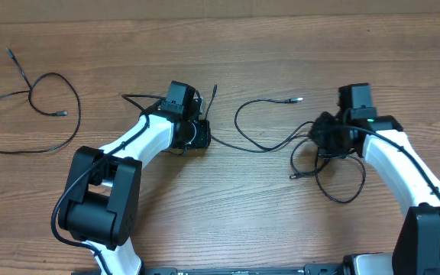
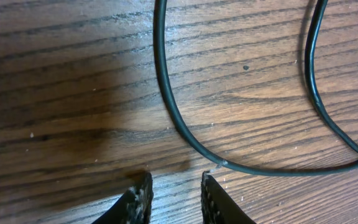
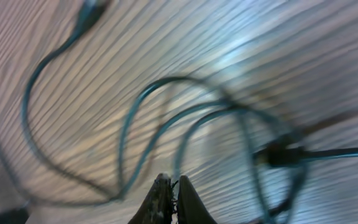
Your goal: Untangle cables
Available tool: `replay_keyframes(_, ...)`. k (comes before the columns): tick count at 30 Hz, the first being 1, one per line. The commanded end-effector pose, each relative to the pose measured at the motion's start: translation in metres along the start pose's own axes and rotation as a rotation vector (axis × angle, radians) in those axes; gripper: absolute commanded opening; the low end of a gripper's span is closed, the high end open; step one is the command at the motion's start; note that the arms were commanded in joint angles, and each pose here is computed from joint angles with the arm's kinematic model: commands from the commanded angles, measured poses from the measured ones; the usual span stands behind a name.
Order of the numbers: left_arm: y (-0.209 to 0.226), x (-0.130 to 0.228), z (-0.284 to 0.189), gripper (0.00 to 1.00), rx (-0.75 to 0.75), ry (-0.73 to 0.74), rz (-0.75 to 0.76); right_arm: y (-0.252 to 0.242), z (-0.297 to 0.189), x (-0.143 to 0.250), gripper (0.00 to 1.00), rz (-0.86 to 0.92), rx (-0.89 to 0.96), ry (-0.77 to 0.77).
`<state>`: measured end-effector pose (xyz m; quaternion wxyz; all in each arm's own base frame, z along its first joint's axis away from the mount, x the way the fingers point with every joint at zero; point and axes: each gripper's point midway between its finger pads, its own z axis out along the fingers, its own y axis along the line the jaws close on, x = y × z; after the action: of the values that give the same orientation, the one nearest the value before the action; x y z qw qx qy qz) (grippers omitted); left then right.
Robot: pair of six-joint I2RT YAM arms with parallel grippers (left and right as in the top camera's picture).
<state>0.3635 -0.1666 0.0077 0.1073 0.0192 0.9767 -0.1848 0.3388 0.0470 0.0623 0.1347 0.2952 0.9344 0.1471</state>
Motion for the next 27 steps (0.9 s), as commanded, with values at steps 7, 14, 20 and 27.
replay_keyframes(7, 0.002, -0.002, 0.000, 0.27, -0.008, -0.011, 0.004, -0.047, 0.016, 0.003, 0.05, 0.172, 0.142, -0.061)
replay_keyframes(14, 0.002, -0.002, 0.000, 0.30, -0.008, -0.011, 0.004, -0.037, 0.034, 0.035, 0.11, 0.203, 0.053, 0.031)
replay_keyframes(20, 0.002, -0.002, 0.000, 0.35, -0.008, -0.011, 0.004, -0.026, 0.045, 0.067, 0.11, 0.167, 0.003, 0.109)
replay_keyframes(27, 0.002, -0.001, 0.000, 0.35, -0.010, -0.005, 0.002, -0.006, 0.044, 0.090, 0.11, 0.121, -0.059, 0.195)
